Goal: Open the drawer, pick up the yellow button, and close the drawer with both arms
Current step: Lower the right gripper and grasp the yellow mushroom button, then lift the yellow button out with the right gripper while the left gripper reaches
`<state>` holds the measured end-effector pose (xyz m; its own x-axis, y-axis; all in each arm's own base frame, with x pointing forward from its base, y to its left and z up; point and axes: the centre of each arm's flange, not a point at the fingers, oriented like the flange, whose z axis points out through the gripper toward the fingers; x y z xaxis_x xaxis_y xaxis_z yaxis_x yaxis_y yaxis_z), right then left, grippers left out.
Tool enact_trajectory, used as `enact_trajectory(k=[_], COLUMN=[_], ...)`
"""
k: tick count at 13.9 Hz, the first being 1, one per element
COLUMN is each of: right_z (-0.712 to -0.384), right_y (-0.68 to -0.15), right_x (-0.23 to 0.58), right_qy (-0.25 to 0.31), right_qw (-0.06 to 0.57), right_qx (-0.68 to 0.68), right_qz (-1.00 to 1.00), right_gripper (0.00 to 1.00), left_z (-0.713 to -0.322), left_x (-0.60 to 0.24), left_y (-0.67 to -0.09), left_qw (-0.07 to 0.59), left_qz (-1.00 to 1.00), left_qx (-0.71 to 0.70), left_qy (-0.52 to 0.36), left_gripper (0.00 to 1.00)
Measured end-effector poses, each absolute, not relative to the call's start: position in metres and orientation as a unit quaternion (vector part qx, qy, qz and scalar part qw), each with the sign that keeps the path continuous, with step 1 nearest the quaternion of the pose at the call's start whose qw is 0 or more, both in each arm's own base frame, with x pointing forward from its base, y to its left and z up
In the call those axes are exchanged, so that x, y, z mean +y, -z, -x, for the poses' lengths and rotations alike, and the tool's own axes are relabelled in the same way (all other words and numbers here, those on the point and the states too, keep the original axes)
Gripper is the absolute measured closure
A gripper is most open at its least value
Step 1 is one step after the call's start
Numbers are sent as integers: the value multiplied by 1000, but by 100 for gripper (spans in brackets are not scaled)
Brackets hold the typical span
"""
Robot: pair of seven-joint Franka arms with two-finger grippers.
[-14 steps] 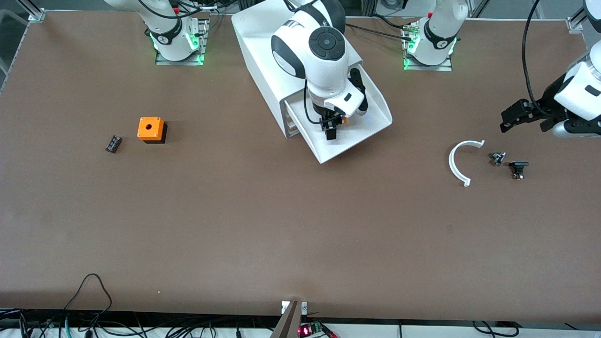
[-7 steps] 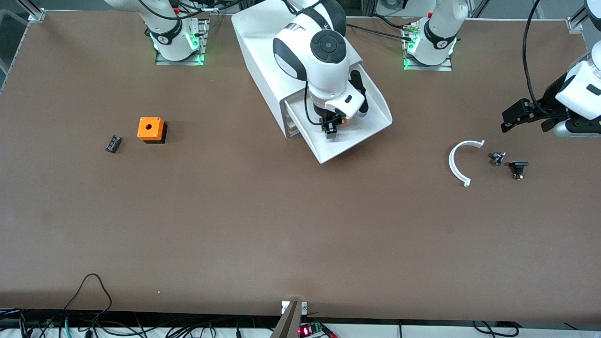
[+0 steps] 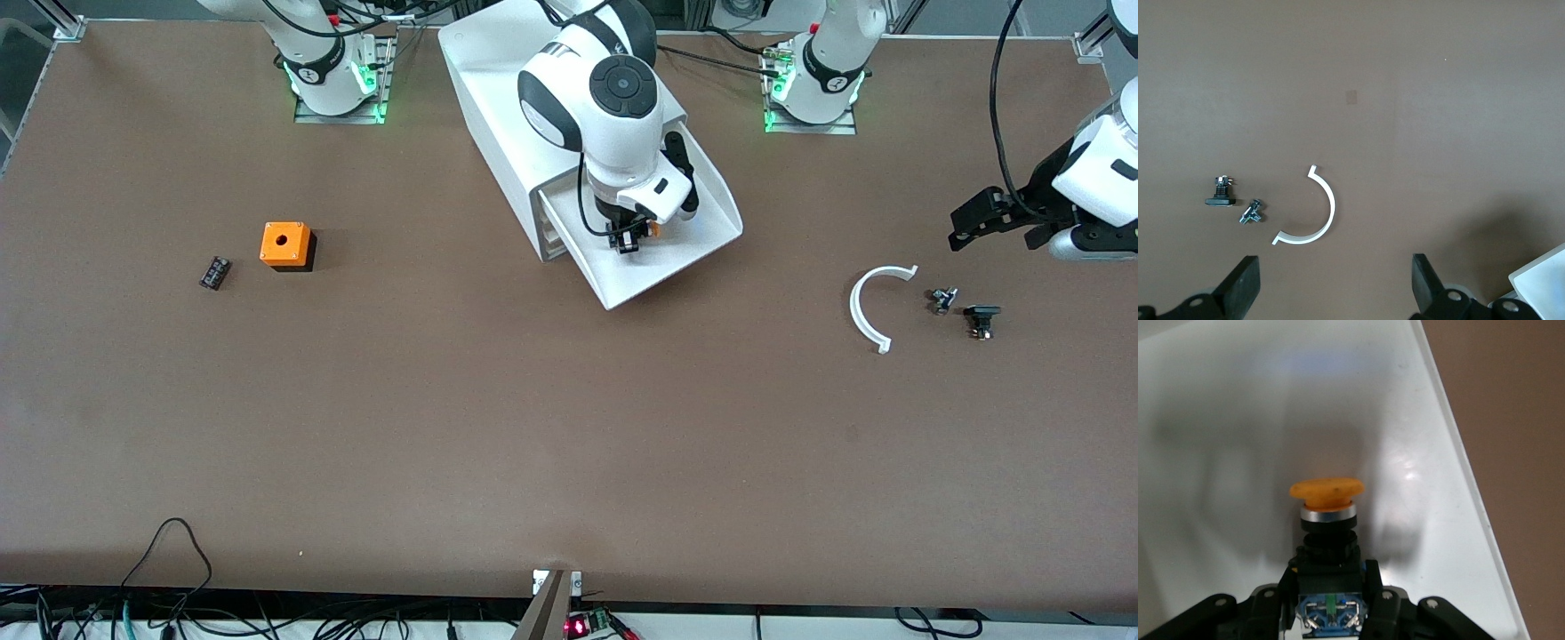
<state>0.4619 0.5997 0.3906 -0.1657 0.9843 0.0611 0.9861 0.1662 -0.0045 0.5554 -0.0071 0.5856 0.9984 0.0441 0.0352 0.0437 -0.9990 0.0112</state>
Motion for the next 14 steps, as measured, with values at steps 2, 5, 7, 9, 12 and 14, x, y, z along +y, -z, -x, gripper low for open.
enact_trajectory(k=[2, 5, 7, 9, 12, 14], right_z=[-460, -463, -472, -482, -502, -523], right_y=[-392, -409, -435, -472, -520, -536], right_x=[602, 603, 597, 584, 552, 523], right_qy=[20, 39, 65, 93, 126, 138], right_qw=[25, 22, 17, 17, 8, -16], right_qx=[-765, -763, -749, -714, -630, -557], right_qz=[644, 645, 659, 694, 767, 819], right_gripper=[58, 58, 58, 58, 58, 58], left_z=[-555, -556, -556, -556, -556, -560], left_x=[-7, -7, -8, -8, -8, -12], left_y=[-586, -586, -586, -586, -586, -583], left_qw=[5, 5, 5, 5, 5, 6], left_qz=[-1000, -1000, -1000, -1000, -1000, -1000], left_qx=[22, 22, 21, 21, 21, 18], left_qy=[-18, -18, -18, -18, -19, -23], left_gripper=[0, 0, 0, 0, 0, 0])
